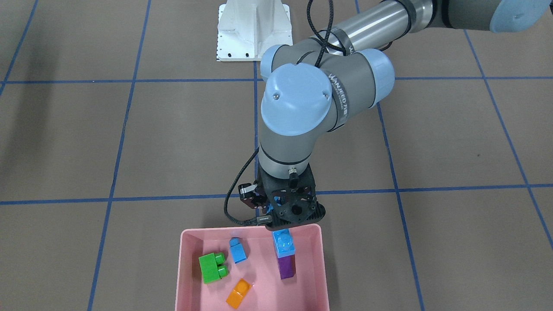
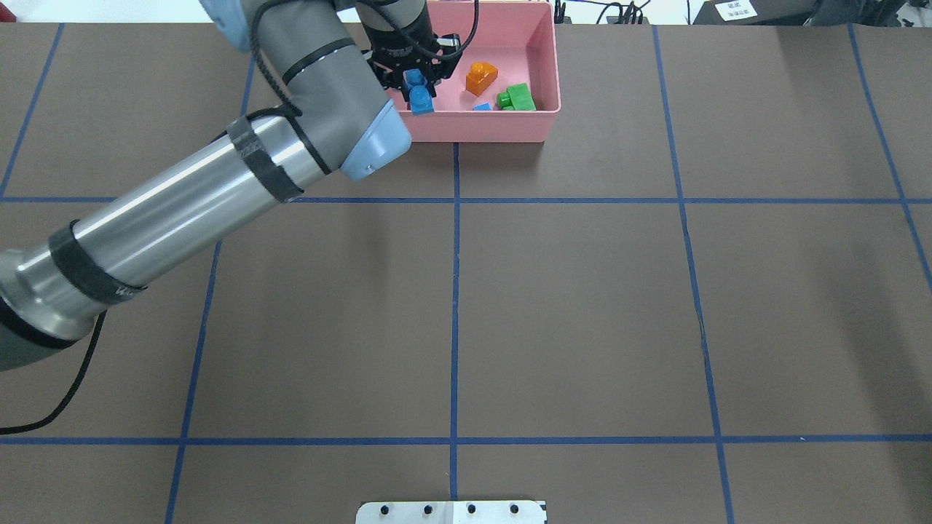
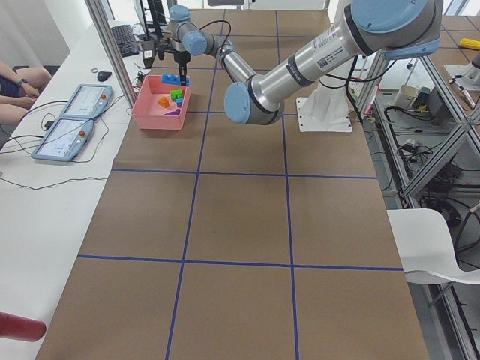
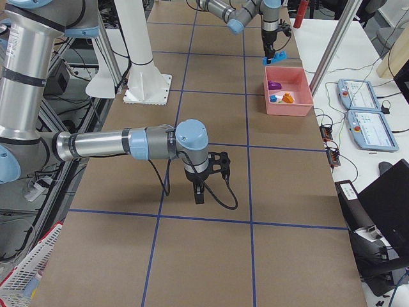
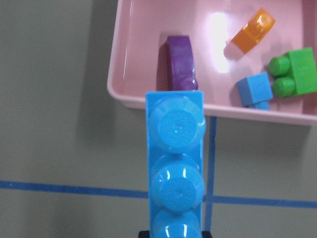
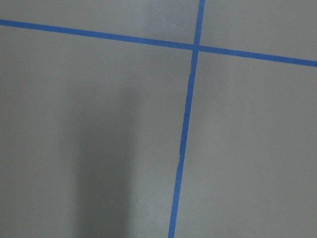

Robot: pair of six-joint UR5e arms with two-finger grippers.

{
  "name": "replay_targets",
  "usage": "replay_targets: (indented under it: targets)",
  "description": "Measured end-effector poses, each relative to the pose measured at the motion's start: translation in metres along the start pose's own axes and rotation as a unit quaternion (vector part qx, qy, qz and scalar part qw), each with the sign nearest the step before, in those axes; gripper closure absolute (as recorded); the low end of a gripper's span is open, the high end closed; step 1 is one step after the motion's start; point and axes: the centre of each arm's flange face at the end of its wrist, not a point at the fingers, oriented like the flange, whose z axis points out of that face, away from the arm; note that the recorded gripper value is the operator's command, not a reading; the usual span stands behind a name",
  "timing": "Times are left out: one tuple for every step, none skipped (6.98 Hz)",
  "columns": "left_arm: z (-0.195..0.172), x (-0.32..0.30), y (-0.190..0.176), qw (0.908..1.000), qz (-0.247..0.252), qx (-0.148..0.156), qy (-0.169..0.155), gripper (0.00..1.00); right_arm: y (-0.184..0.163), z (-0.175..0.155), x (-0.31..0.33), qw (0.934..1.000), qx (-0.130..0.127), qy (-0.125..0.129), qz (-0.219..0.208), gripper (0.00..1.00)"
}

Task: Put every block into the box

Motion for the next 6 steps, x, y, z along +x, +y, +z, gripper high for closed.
replay_targets:
  targets:
    - [0.013, 0.012, -0.017, 0.9998, -0.022, -0.001, -0.005, 0.95, 0.000, -0.001, 0.000, 1.0000, 0.001, 0.000, 0.000, 0.00]
    - [0.031, 0.014, -0.031, 0.9991, -0.043, 0.001, -0.003, 0.82, 0.000, -0.001, -0.001, 1.0000, 0.001, 0.000, -0.001, 0.00]
    - [0.045, 0.014, -0.040, 0.9984, -0.057, 0.003, -0.001, 0.56, 0.000, -0.001, -0.001, 1.0000, 0.001, 0.000, -0.001, 0.00]
    - [0.052, 0.013, -0.045, 0.9981, -0.061, 0.003, 0.002, 0.01, 0.000, -0.001, -0.001, 1.0000, 0.001, 0.000, -0.001, 0.00]
    - [0.054, 0.012, -0.046, 0.9983, -0.059, 0.000, 0.006, 0.00, 0.000, -0.001, -0.001, 1.0000, 0.002, 0.000, -0.001, 0.00]
    - [0.054, 0.014, -0.046, 0.9985, -0.054, -0.003, 0.011, 0.00, 0.000, -0.001, -0.001, 1.0000, 0.002, 0.000, -0.002, 0.00]
